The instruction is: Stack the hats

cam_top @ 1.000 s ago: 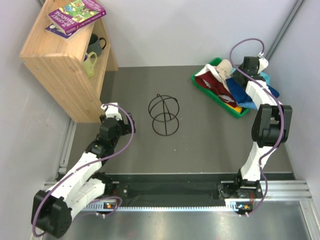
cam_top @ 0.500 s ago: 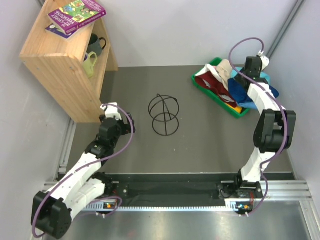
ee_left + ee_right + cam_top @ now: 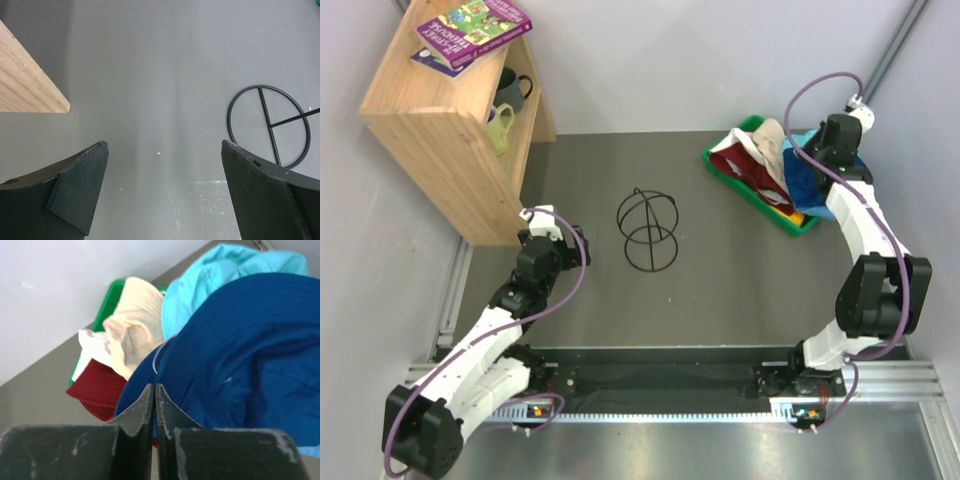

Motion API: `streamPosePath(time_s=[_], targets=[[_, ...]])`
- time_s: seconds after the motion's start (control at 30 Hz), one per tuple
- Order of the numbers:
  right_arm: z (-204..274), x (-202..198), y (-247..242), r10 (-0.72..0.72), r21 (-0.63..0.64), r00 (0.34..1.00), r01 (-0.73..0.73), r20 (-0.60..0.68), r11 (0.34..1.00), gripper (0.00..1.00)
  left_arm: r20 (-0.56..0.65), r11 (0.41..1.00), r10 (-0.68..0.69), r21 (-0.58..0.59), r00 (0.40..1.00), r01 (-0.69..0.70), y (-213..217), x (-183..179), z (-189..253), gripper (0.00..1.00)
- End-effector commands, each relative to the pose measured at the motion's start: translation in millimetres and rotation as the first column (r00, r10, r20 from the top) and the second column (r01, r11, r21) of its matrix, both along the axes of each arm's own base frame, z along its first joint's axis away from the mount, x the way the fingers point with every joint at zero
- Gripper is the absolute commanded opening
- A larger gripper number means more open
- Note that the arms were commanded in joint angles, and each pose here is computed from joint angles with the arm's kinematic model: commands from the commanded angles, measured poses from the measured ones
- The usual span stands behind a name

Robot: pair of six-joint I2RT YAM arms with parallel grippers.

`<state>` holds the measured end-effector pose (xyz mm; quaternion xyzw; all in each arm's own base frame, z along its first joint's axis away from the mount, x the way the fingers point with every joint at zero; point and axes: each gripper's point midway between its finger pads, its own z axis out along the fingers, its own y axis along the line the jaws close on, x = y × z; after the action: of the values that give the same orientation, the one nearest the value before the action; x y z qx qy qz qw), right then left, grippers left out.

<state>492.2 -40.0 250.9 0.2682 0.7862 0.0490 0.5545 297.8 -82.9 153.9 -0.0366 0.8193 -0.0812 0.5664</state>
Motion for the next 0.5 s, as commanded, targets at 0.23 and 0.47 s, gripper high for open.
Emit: streamPosePath(time_s=[0.23, 0.47], targets=[[-64.4, 2.5, 2.9, 0.028, 0.021, 0.994, -0.026, -0.105, 0.999, 0.00, 0.049, 1.000, -0.007, -0.019, 0.999, 0.008, -2.4, 3.8, 9.9, 0.99], [-77.2, 21.7, 4.1, 0.035, 0.044, 0.992, -0.029, -0.121, 0.999, 0.06, 0.058, 1.000, -0.005, -0.020, 0.998, 0.006, -1.7, 3.6, 11.3, 0.99]])
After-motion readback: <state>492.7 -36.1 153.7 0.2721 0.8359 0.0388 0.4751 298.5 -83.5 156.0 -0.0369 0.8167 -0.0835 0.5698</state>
